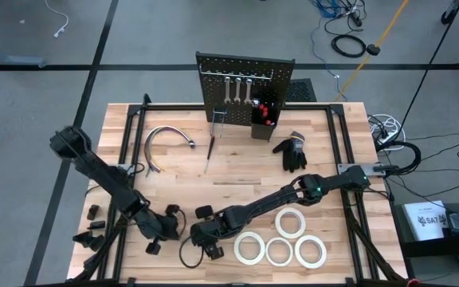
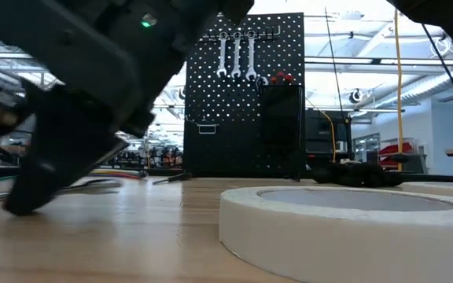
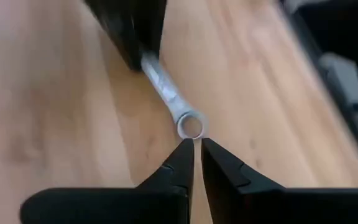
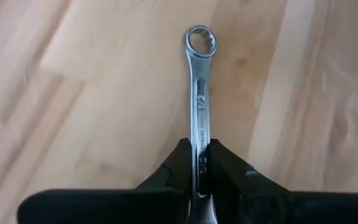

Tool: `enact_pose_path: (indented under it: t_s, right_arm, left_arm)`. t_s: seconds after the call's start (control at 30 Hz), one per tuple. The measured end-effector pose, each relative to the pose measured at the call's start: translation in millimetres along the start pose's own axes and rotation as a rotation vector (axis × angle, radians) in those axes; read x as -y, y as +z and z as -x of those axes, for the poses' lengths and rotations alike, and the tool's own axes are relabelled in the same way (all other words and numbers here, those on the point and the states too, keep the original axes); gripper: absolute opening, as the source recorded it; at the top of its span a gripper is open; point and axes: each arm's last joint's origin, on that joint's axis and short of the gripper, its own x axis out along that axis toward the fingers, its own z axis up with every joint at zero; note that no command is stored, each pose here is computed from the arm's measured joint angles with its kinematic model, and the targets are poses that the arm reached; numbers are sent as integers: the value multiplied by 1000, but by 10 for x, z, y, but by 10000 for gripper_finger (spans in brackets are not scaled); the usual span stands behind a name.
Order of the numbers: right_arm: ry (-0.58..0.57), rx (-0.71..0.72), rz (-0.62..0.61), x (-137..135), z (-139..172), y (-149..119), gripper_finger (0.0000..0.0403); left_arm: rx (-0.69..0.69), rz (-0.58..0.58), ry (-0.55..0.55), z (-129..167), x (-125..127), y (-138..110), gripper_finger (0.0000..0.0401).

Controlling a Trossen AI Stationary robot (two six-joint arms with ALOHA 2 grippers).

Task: Hang tools onto peg board
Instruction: Hang the silver wrench on the peg board

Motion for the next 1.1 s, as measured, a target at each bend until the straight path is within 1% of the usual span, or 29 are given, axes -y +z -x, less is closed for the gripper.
enact_pose_path:
  t_s: [0.07,0.17,0.27,0.33,0.4,0.5,0.6,0.7,0.77,0.8,0.87,0.93,1.0,1.1]
  right_arm:
    - [-16,-30,11,33,54,-11,28]
    - [-18,-58,10,122,92,-22,25]
    - [-76,-89,-2,245,169,-29,8]
    - [-163,-91,-7,321,219,-18,4]
    - [-244,-73,-20,379,334,28,4]
    - [-374,14,-59,440,699,191,4]
    - [-544,86,-122,513,1050,299,4]
    - [-730,70,-179,556,1217,214,4]
    - [-824,93,-237,564,1353,135,4]
    - [-864,120,-279,567,1439,90,4]
    - [-942,220,-391,578,1568,-15,4]
    - [-1006,334,-493,608,1575,-152,4]
    - [-963,468,-564,649,1532,-222,4]
    - [-807,769,-615,740,1568,-191,4]
  left_arm:
    - [66,4,29,177,-33,93,34]
    - [161,7,99,443,-98,177,34]
    - [301,23,131,731,-132,267,34]
    - [348,19,147,891,-157,263,34]
    - [399,22,142,1044,-174,255,34]
    - [441,36,148,1208,-211,218,34]
    - [483,47,137,1325,-231,194,34]
    - [510,57,124,1389,-236,182,34]
    - [517,55,113,1405,-226,177,34]
    - [517,52,106,1407,-218,174,34]
    - [521,47,92,1411,-196,173,34]
    - [533,44,82,1418,-173,176,34]
    - [548,43,84,1427,-153,178,34]
    - [571,42,80,1440,-124,183,34]
